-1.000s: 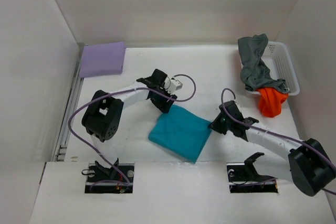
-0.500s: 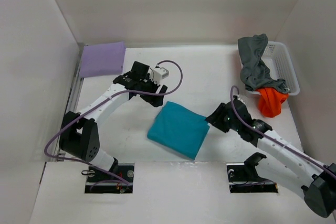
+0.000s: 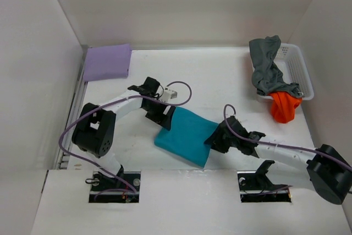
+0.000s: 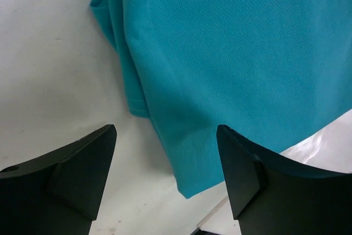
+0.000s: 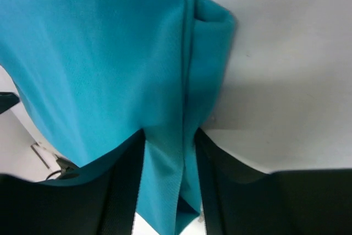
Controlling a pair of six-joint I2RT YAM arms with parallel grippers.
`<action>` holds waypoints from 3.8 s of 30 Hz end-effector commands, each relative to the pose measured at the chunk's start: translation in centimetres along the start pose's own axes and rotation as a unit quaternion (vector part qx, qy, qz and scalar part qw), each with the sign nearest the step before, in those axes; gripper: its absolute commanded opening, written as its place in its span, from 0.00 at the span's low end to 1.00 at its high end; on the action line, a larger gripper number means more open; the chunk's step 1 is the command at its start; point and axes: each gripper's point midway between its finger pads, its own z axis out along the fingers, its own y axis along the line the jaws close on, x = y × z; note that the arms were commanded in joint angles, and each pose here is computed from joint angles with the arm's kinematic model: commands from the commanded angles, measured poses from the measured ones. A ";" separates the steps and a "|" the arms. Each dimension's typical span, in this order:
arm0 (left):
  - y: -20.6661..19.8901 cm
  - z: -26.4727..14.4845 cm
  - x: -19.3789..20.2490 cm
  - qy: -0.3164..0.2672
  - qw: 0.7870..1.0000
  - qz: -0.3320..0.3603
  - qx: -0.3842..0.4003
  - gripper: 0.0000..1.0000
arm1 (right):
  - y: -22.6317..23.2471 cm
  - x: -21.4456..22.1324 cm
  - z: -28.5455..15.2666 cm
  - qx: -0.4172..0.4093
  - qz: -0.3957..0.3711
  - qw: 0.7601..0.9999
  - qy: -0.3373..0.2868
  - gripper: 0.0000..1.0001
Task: Fold and stack the t-shirts
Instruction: Fold the long partially folded tshirt into a neat square, then put the neatly folded tshirt into the corner of the board with the left arm
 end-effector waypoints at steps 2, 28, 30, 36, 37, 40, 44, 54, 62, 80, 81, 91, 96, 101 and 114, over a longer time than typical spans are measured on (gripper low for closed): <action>-0.5 1.2 0.6 0.022 0.999 -0.032 0.023 0.73 | 0.0 0.6 1.4 0.006 -0.001 1.000 0.015 0.42; 6.7 -2.5 -3.8 -0.057 0.986 -0.152 -0.025 0.00 | 4.3 -5.4 2.8 -0.008 -0.076 0.997 -0.008 0.41; 7.4 -3.9 -5.5 -0.083 0.986 -0.135 -0.051 0.00 | 4.8 -6.6 2.0 -0.014 -0.085 0.996 -0.019 0.42; 12.4 -5.7 -9.7 -0.126 0.974 -0.104 -0.158 0.00 | 5.7 -9.8 -0.1 -0.012 -0.107 0.993 -0.051 0.43; 13.3 -6.1 -10.6 -0.137 0.970 -0.098 -0.178 0.00 | 5.5 -10.3 -0.4 -0.010 -0.106 0.993 -0.057 0.43; 15.2 -7.5 -13.0 -0.165 0.958 -0.083 -0.219 0.00 | 5.1 -11.6 -1.2 -0.006 -0.104 0.992 -0.069 0.43; 16.9 -9.6 -16.0 -0.198 0.944 -0.067 -0.256 0.00 | 4.6 -12.8 -2.3 -0.003 -0.101 0.991 -0.086 0.44; 25.2 -16.7 -21.6 -0.247 0.880 -0.027 -0.404 0.00 | 2.7 -12.9 -3.4 0.010 -0.093 0.991 -0.094 0.44; 29.3 -23.9 -23.5 -0.296 0.841 -0.032 -0.452 0.00 | 1.0 -11.8 -3.5 0.018 -0.079 0.993 -0.090 0.45; 37.7 -27.7 -18.6 -0.287 0.838 -0.092 -0.456 0.00 | -0.8 -11.5 -5.0 0.023 -0.064 0.992 -0.103 0.45; 38.1 -27.9 -18.4 -0.289 0.836 -0.097 -0.456 0.00 | -0.8 -11.5 -5.1 0.023 -0.064 0.992 -0.103 0.45; 40.3 -29.4 -17.7 -0.301 0.827 -0.109 -0.463 0.00 | -0.4 -11.5 -5.2 0.024 -0.064 0.993 -0.098 0.45; 41.4 -28.7 -17.3 -0.293 0.829 -0.110 -0.464 0.00 | -0.5 -11.4 -5.2 0.028 -0.063 0.993 -0.094 0.45; 43.1 -27.4 -16.1 -0.282 0.831 -0.127 -0.462 0.01 | -0.5 -11.3 -5.2 0.030 -0.063 0.994 -0.089 0.46; 47.0 -30.9 -12.6 -0.257 0.782 -0.143 -0.549 0.44 | 1.3 -12.6 -5.7 0.027 -0.084 0.991 -0.100 0.50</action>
